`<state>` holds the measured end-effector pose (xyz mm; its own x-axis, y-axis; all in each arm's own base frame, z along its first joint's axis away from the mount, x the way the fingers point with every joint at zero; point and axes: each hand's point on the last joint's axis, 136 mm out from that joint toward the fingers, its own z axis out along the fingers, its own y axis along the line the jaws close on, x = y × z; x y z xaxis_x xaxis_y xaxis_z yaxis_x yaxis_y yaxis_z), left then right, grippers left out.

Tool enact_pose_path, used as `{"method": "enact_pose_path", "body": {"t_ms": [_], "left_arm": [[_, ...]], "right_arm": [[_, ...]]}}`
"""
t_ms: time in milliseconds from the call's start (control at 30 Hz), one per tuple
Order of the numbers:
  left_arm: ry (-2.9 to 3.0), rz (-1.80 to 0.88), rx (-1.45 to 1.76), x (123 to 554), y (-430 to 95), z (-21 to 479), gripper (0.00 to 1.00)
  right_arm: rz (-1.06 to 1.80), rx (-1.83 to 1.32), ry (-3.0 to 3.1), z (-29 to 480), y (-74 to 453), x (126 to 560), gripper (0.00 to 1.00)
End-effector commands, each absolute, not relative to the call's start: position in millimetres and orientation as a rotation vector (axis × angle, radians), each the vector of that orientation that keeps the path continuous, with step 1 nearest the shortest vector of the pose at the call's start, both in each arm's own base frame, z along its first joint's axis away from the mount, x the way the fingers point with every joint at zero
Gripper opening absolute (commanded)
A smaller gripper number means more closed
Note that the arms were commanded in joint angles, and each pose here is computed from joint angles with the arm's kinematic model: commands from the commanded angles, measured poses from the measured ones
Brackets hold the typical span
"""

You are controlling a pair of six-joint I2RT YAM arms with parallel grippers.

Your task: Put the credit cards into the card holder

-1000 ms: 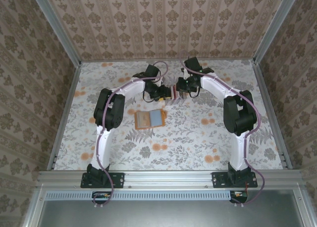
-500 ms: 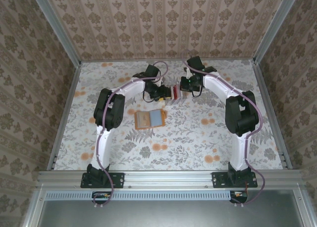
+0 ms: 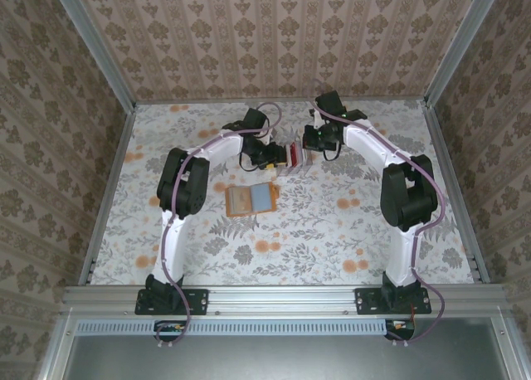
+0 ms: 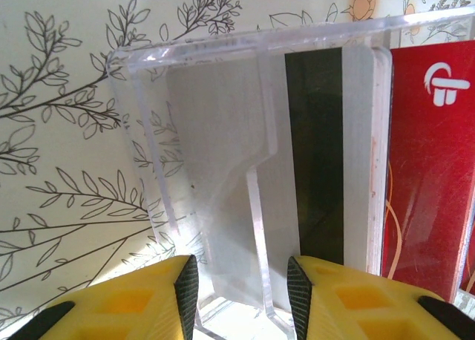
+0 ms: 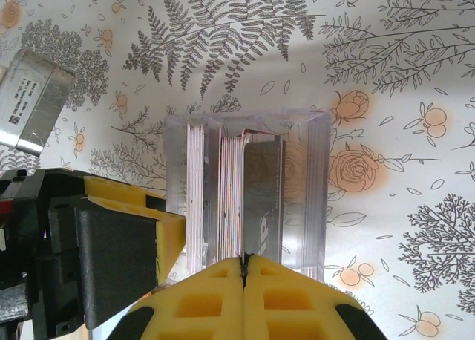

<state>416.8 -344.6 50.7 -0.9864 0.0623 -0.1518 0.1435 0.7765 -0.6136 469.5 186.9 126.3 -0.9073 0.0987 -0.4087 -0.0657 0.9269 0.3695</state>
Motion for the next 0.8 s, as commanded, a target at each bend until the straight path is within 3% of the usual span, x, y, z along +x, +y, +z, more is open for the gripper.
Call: {"method": "enact_pose_path", "body": {"t_ms": [0,467,767], "left_arm": [[2.857,-1.016,0.181,411.8,-355.7,48.1,0.41],[2.854,-1.018,0.187,411.4,-359.1,50.9,0.41],[2.864,-1.006,0.190,408.0,-357.2,48.6,0.42]], "right_arm": [[0.505,-0.019,2.669,132.9,183.6,460.7,0.06],[0.269,-0.101,2.720,123.9,157.1,454.8,0.00],[0.674,-0.004,2.635,139.1,178.8,458.8,0.00]]}}
